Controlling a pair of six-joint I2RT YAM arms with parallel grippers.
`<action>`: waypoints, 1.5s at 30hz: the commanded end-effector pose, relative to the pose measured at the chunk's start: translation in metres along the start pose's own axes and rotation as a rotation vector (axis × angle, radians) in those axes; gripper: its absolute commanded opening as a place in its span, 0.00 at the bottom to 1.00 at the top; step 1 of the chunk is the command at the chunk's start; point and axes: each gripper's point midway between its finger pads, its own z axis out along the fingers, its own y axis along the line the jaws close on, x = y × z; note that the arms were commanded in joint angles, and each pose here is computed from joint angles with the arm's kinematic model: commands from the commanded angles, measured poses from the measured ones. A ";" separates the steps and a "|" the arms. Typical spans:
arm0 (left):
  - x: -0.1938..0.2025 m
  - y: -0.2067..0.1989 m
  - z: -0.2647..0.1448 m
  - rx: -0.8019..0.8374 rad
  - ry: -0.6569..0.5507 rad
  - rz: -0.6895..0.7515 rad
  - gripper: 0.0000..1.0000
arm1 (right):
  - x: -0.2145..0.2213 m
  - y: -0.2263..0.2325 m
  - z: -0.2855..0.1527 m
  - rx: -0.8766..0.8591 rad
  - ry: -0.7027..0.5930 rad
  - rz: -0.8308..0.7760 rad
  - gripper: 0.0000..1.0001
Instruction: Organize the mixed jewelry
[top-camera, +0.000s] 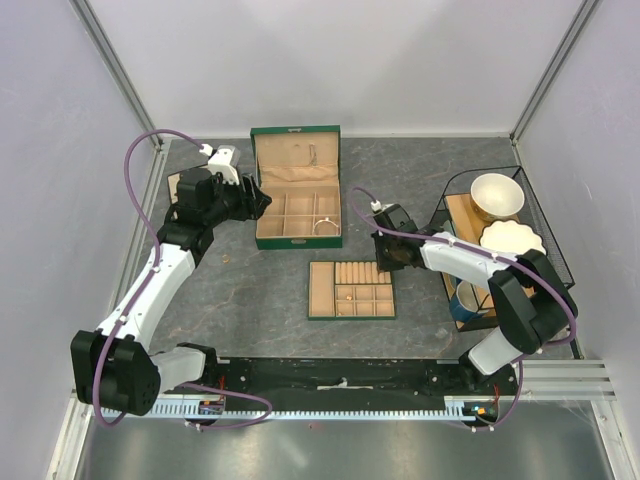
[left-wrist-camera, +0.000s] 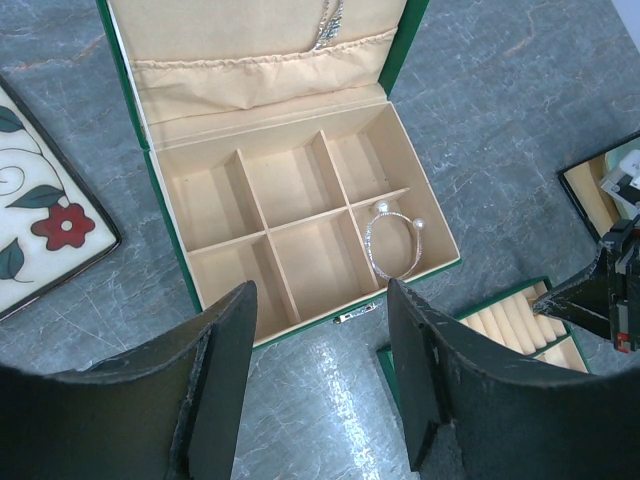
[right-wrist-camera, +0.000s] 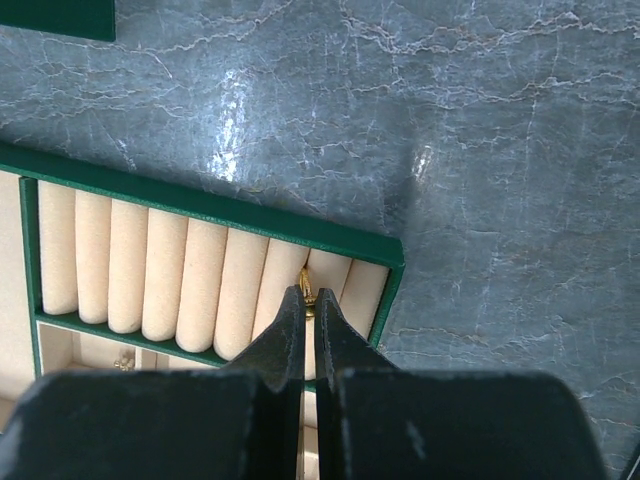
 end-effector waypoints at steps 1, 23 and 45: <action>-0.015 0.000 -0.003 0.001 -0.061 0.034 0.62 | -0.018 0.004 -0.002 0.027 -0.051 -0.031 0.00; -0.015 0.000 -0.004 0.004 -0.065 0.036 0.62 | -0.002 0.012 0.016 0.045 -0.011 -0.090 0.00; -0.017 0.001 -0.010 -0.009 -0.075 0.053 0.62 | -0.037 0.031 -0.020 -0.042 -0.121 -0.104 0.38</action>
